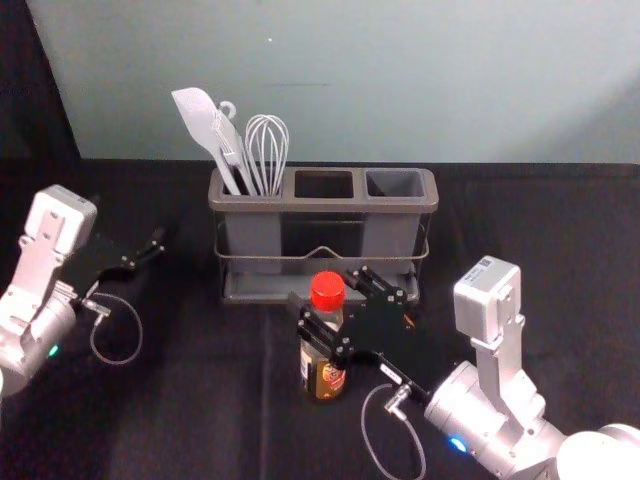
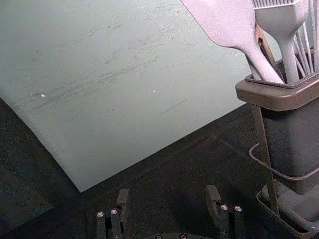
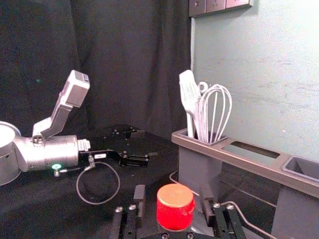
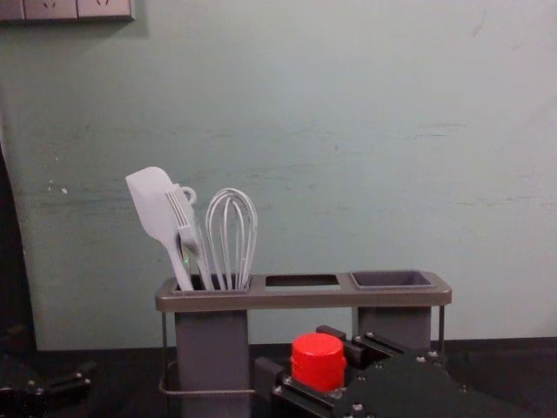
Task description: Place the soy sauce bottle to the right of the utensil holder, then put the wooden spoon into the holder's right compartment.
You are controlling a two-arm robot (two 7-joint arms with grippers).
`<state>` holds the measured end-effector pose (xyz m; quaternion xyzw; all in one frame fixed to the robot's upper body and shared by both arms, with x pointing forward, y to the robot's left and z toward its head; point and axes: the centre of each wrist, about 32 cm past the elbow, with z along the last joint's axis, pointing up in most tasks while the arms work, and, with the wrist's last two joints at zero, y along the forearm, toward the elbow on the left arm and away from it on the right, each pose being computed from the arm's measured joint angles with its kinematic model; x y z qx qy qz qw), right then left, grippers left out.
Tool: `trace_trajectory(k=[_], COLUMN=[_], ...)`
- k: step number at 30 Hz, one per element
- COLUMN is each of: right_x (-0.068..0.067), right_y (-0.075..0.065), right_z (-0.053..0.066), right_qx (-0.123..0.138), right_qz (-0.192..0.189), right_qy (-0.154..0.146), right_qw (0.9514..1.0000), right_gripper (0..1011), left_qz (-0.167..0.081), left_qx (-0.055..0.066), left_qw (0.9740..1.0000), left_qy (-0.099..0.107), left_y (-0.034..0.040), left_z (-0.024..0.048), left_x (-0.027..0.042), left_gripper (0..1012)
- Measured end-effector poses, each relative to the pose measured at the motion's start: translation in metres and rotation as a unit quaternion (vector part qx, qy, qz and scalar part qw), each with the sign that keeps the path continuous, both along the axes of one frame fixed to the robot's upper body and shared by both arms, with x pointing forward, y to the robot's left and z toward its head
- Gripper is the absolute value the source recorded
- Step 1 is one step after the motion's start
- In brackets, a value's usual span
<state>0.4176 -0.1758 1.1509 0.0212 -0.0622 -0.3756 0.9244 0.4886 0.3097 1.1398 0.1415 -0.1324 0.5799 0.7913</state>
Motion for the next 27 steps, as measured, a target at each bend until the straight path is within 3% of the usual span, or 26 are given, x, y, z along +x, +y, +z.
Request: trace_trajectory(k=[2,3,5,9,18,27], right_x=[0.0,0.0,0.0,0.0,-0.003,-0.008], right_y=[0.0,0.0,-0.001,-0.001,-0.004,-0.021], right_z=[0.0,0.001,0.001,0.001,0.008,0.031], right_qx=[-0.001,-0.001,-0.001,0.001,0.009,0.029], right_qz=[-0.001,-0.001,-0.002,-0.002,-0.002,-0.013], right_qy=[-0.001,-0.001,-0.001,0.002,-0.003,-0.028], right_qw=[1.0,1.0,1.0,1.0,0.9999,0.9991], right_gripper=[681,609,573,410,386,386], left_qz=[0.0,0.0,0.0,0.0,0.0,0.0], left_qx=[0.0,0.0,0.0,0.0,0.0,0.0], left_qw=[1.0,1.0,1.0,1.0,1.0,1.0], left_qy=[0.0,0.0,0.0,0.0,0.0,0.0], left_y=[0.0,0.0,0.0,0.0,0.0,0.0], left_z=[0.0,0.0,0.0,0.0,0.0,0.0], left_x=[0.0,0.0,0.0,0.0,0.0,0.0], left_gripper=[1000,1000,1000,1000,1000,1000])
